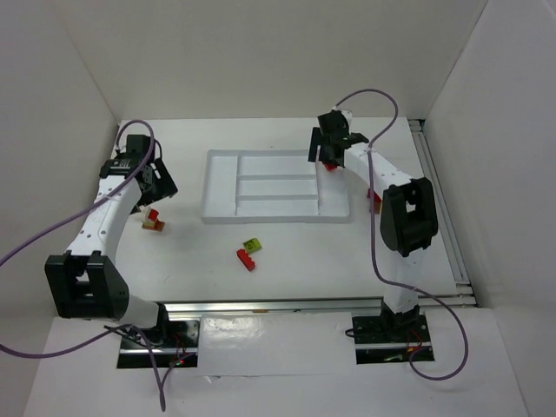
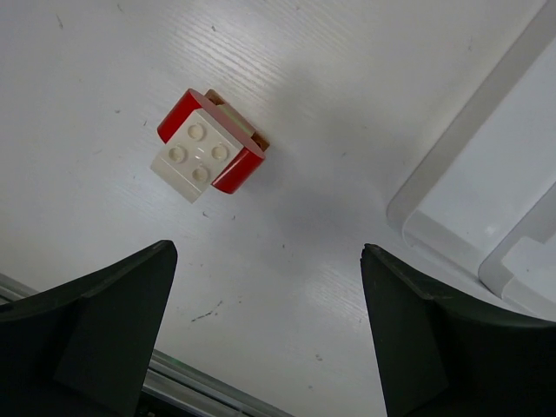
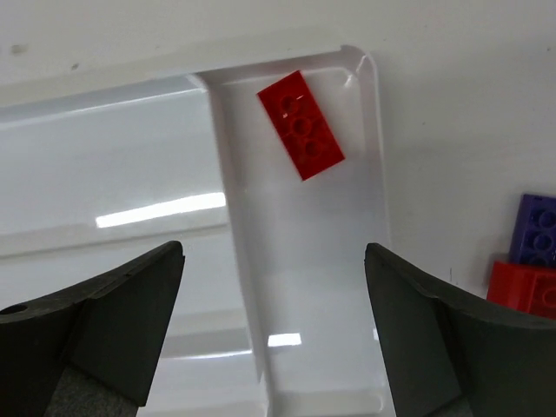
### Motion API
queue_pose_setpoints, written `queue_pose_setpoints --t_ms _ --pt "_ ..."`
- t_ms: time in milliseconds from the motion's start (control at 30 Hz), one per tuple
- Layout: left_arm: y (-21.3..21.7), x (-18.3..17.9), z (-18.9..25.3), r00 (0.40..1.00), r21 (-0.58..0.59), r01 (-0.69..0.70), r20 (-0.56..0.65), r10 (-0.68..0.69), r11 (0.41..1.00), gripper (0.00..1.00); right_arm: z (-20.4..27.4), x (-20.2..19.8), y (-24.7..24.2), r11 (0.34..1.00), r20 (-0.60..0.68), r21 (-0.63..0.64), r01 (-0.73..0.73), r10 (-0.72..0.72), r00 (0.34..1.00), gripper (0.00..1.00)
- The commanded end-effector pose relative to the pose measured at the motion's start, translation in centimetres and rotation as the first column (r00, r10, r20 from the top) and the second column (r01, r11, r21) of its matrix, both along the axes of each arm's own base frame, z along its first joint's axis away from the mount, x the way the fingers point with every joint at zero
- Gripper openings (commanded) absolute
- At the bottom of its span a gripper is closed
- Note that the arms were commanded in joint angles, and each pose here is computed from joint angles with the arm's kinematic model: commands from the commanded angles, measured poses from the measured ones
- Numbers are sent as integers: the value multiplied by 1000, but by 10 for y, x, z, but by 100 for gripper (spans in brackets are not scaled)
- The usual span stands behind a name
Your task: Sort the legos into containers by color
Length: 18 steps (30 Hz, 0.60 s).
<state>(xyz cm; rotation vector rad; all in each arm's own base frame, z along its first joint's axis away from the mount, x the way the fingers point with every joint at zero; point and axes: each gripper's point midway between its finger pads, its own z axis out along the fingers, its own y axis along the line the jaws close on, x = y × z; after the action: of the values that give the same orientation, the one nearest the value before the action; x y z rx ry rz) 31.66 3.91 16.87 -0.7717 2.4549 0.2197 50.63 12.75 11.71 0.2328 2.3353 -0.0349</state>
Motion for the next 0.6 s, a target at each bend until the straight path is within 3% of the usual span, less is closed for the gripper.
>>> queue_pose_setpoints --t_ms 0,267,567 --pt "12 7 -7 998 -27 -60 12 61 998 98 66 -16 18 997 137 58 -44 36 990 92" --pt "33 7 -15 995 83 -97 -23 99 992 99 60 -42 27 995 96 56 -84 78 992 92" --pt "45 19 -36 995 64 -90 -31 92 994 100 59 -48 22 996 87 44 -74 70 994 92"
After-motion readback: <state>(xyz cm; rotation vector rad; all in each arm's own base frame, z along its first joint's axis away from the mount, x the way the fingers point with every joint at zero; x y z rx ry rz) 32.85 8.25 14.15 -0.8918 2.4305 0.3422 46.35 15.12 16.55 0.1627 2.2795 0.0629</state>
